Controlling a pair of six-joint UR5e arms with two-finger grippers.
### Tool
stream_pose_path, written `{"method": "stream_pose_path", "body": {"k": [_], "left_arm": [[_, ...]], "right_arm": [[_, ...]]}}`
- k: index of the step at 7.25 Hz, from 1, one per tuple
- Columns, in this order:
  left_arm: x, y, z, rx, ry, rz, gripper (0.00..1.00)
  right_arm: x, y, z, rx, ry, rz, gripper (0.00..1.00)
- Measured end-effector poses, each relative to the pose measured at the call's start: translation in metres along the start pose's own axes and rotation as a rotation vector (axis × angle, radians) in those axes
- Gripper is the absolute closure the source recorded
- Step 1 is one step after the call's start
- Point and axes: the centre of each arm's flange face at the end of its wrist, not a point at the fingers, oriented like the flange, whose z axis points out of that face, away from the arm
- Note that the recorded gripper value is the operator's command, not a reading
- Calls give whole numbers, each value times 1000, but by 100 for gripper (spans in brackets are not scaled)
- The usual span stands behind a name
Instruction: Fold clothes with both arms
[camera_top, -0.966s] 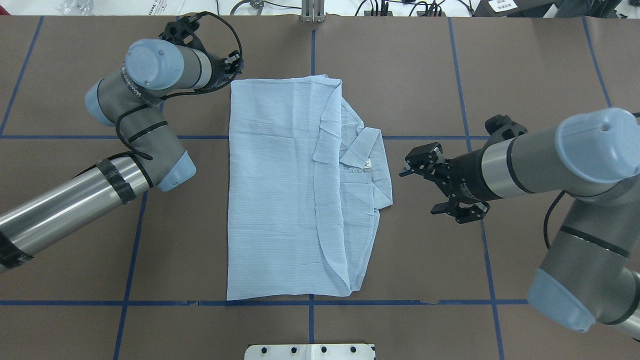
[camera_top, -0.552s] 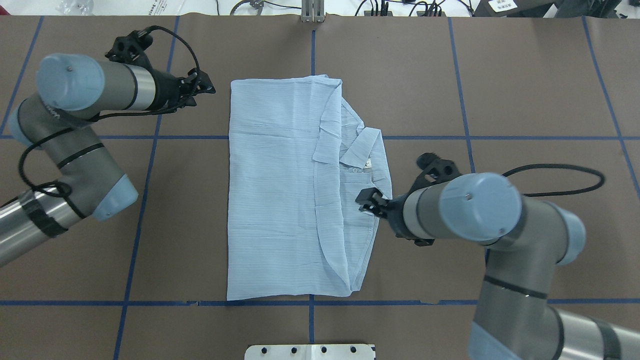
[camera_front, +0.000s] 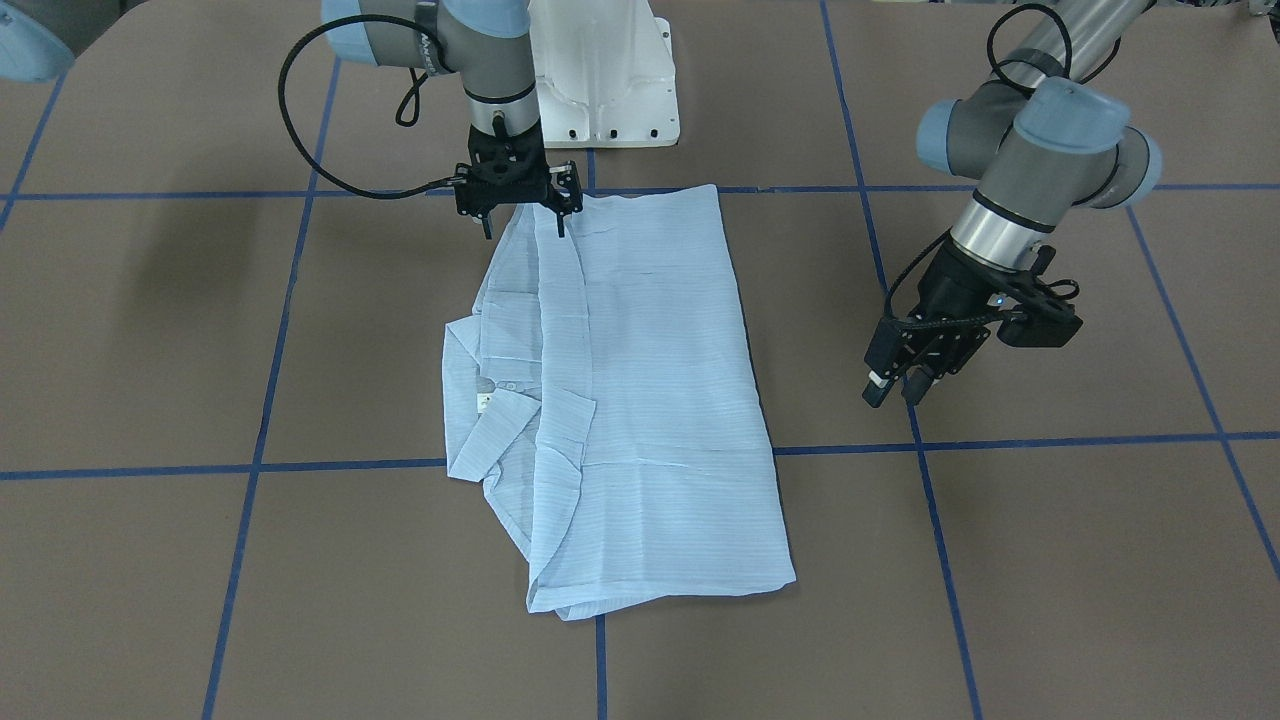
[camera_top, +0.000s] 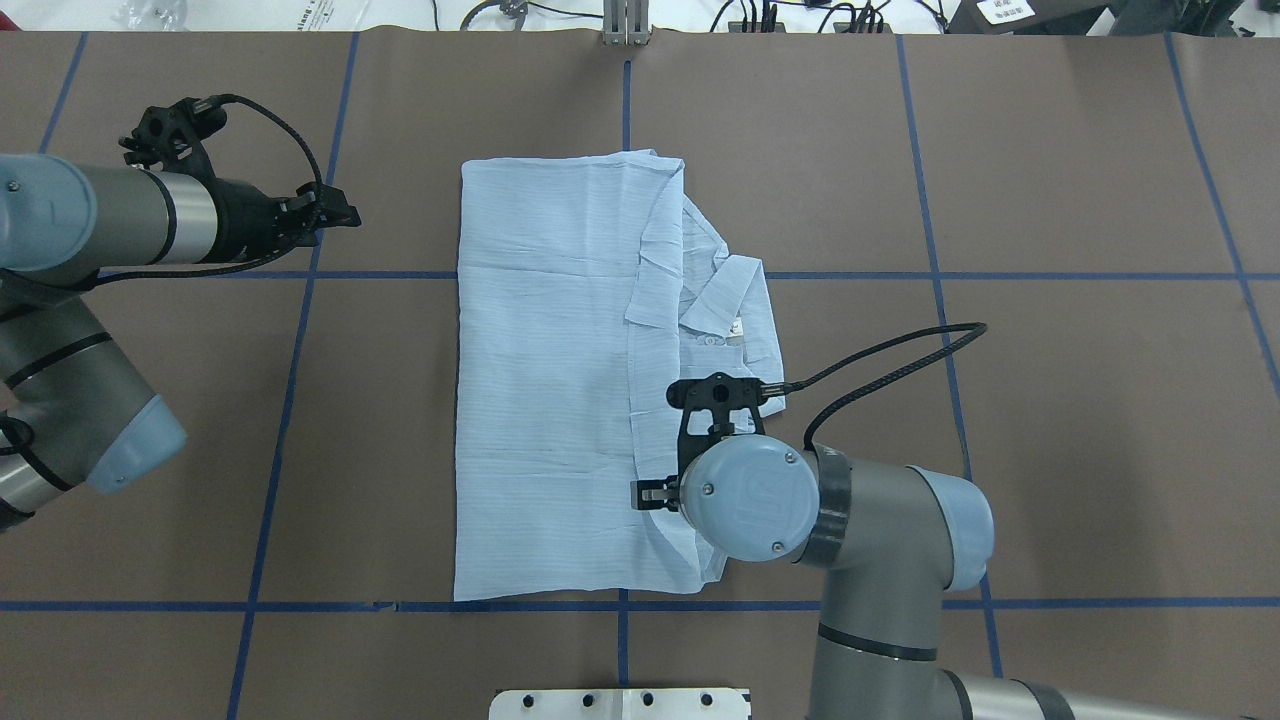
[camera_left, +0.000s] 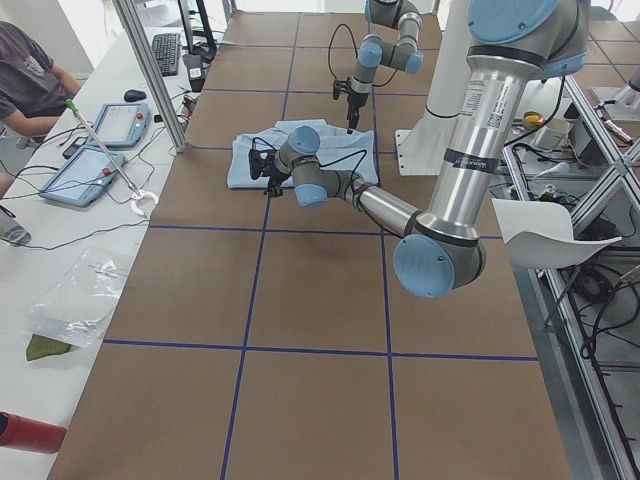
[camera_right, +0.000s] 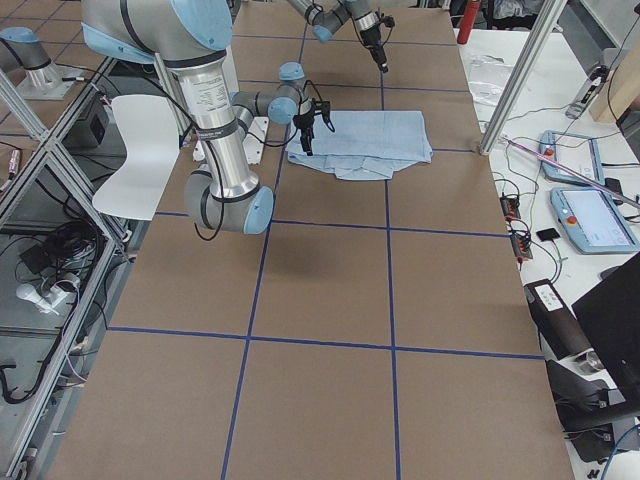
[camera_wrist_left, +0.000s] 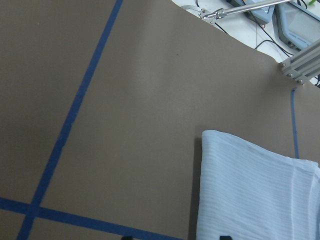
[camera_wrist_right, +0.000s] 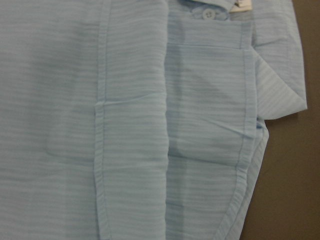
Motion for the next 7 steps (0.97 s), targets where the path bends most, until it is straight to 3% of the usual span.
{"method": "stream_pose_path", "body": {"k": [2, 5, 7], "left_arm": [[-6, 0, -1, 0, -8, 5, 34], [-9, 1, 0, 1, -10, 3, 34], [-14, 2, -2, 1, -14, 1, 33]], "right_arm": [[-22, 17, 0, -47, 71, -212, 0], [-35, 33, 17, -86, 115, -309, 0], [-23, 18, 25, -87, 145, -340, 0]]}}
